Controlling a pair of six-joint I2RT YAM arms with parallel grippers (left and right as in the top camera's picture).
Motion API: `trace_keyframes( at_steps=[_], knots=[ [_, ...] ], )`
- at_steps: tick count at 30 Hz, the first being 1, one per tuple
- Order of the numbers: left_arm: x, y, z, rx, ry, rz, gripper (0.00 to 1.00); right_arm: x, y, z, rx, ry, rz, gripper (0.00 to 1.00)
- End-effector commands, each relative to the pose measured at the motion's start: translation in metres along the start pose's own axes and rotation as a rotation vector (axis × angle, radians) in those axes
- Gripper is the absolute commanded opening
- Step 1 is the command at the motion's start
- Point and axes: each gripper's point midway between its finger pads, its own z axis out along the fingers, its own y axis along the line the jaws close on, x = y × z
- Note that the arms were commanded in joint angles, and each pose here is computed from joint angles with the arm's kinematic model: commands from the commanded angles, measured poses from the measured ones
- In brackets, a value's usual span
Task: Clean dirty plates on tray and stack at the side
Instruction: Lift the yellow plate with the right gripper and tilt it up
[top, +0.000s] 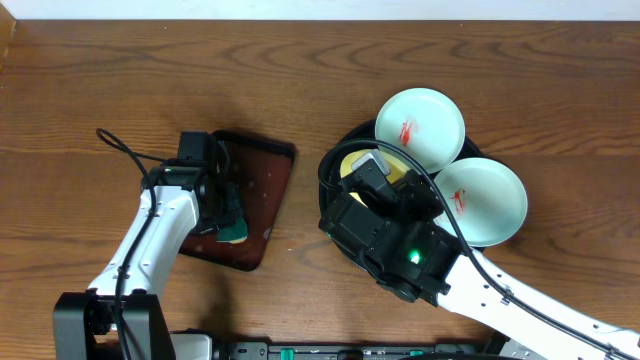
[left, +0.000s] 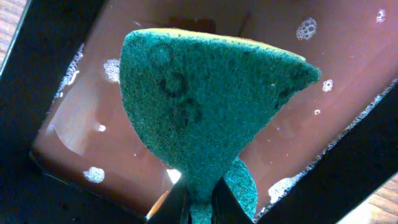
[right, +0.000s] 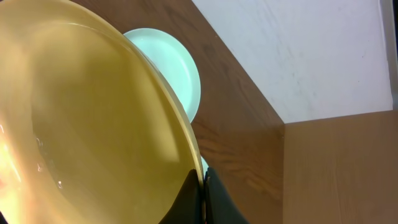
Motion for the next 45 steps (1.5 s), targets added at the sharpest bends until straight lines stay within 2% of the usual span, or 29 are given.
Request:
trace_keyframes(
  at_steps=[1, 8, 12, 15, 19, 22, 45],
  knots=[
    [0.000, 0.003, 0.001, -0.014, 0.003, 0.004, 0.08, -0.008, -0.013, -0.006, 0.034, -0.024, 0.030, 0.01],
    [0.000, 0.003, 0.001, -0.015, 0.005, 0.004, 0.09, -0.008, -0.015, -0.006, 0.043, -0.024, 0.016, 0.01],
    [0.000, 0.003, 0.001, -0.015, 0.005, 0.004, 0.09, -0.012, -0.021, -0.013, 0.101, -0.040, -0.125, 0.01],
    [0.000, 0.003, 0.001, -0.015, 0.005, 0.004, 0.09, -0.018, -0.042, -0.023, 0.250, -0.059, -0.139, 0.01],
    [0.000, 0.003, 0.001, -0.015, 0.005, 0.004, 0.09, -0.025, -0.028, -0.038, 0.234, -0.106, -0.268, 0.01],
    [0.000, 0.003, 0.001, -0.015, 0.005, 0.004, 0.09, -0.030, -0.036, -0.044, 0.297, -0.120, -0.247, 0.01],
    [0.000, 0.003, 0.001, -0.015, 0.005, 0.004, 0.09, -0.036, -0.033, -0.048, 0.289, -0.147, -0.218, 0.01]
  ],
)
